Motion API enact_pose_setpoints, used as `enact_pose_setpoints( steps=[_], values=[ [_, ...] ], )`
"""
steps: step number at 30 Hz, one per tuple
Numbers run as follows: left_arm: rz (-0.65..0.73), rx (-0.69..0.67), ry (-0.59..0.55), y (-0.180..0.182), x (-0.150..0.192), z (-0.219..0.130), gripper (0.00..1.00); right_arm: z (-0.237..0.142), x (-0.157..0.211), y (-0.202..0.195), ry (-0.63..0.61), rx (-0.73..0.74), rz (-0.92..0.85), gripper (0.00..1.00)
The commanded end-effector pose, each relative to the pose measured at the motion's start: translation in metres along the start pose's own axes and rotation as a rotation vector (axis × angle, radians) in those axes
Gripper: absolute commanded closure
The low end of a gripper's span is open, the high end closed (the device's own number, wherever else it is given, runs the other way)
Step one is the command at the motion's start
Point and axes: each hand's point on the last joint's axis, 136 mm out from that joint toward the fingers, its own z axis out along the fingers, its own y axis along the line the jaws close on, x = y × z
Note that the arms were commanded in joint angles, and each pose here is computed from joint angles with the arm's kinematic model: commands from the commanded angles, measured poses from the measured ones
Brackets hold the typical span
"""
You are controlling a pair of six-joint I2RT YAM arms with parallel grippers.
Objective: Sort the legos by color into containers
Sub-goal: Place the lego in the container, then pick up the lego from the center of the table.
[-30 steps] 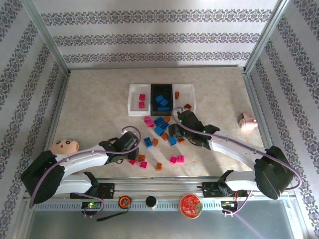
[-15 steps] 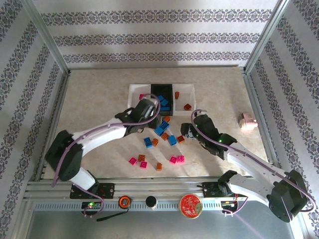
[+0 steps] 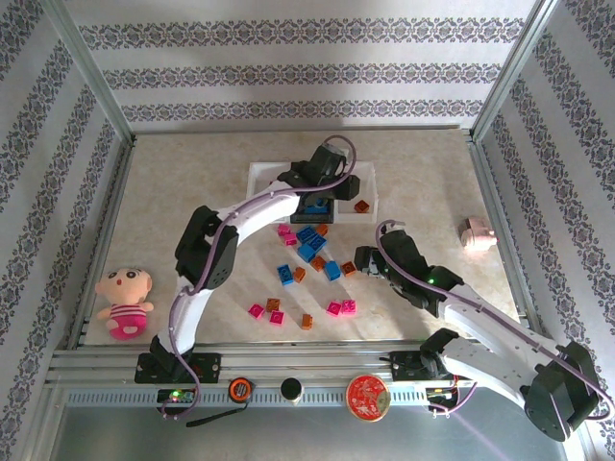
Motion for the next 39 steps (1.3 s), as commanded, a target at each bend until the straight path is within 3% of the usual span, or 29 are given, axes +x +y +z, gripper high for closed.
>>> enact_pose_setpoints(
  steps=[1, 9, 17, 26, 39],
  values=[
    [-0.028, 0.022, 0.027, -0.003, -0.011, 0.005, 0.55, -0.002, 0.005, -0.011, 0.002, 0.038, 0.007, 0.35],
    [-0.059, 0.076, -0.035, -0.021, -0.048, -0.012, 0.32, 0.002, 0.014, -0.009, 0.036, 0.014, -0.003, 0.35],
    [-0.067, 0.145, -0.144, -0.031, -0.048, -0.078, 0.16, 0.019, 0.027, 0.017, 0.135, -0.079, -0.059, 0.36],
    [-0.088, 0.101, -0.221, 0.000, 0.008, -0.163, 0.01, 0.039, 0.057, 0.051, 0.277, -0.131, -0.183, 0.39],
    [-0.145, -0.153, -0.272, 0.089, 0.114, -0.243, 0.00, 0.065, 0.086, 0.060, 0.370, -0.085, -0.222, 0.43]
  ],
)
